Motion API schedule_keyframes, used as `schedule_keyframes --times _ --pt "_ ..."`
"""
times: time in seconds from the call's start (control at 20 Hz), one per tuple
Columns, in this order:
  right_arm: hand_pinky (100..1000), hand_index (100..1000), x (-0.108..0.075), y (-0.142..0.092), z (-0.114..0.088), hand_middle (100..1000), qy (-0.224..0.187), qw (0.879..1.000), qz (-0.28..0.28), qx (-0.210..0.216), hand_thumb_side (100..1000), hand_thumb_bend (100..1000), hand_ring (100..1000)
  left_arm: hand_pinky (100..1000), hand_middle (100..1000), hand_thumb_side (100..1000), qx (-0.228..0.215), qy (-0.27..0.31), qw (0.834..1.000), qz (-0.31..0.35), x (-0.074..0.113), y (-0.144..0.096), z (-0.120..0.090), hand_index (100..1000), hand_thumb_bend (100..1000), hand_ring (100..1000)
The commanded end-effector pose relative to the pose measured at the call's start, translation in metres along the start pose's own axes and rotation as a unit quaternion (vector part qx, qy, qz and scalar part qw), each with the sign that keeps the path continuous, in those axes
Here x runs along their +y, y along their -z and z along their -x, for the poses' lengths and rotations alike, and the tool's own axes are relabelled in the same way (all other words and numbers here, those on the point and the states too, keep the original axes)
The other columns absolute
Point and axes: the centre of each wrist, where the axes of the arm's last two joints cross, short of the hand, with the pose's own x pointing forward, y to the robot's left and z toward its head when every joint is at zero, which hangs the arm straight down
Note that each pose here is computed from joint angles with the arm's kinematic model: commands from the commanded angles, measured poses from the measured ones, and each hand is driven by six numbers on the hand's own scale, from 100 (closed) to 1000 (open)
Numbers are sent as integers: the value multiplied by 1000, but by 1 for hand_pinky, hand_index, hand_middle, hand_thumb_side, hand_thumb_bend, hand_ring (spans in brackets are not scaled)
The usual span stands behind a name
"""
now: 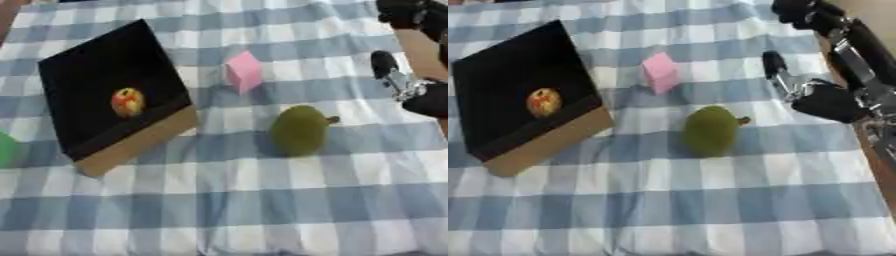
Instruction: Pick up objects on the table and place them in the box.
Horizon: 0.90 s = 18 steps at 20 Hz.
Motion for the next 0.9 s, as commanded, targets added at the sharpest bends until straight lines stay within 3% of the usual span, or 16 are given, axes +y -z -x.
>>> schedule_keyframes --times 0.05,0.25,0.55,0.8,0.9 --pt "859 906 -13 1 -5 876 -59 995 -75 -17 501 216 868 846 871 928 -23 7 1000 1 6 8 -5 919 639 884" --pt "885 889 -12 3 -7 851 -77 986 -146 -20 294 254 890 846 872 926 -23 4 1000 3 5 8 -5 920 638 884" --pt "905 890 -9 7 -11 835 -54 976 -211 4 258 324 910 844 872 923 -24 -3 1000 6 3 9 -7 920 636 884" --pt "919 915 -7 11 -15 840 -66 971 -228 16 213 387 915 842 870 922 -21 -7 1000 9 2 8 -7 919 635 884" --pt "921 922 -6 14 -17 842 -73 967 -243 16 194 374 915 842 870 921 -21 -8 1000 9 2 8 -7 919 634 883"
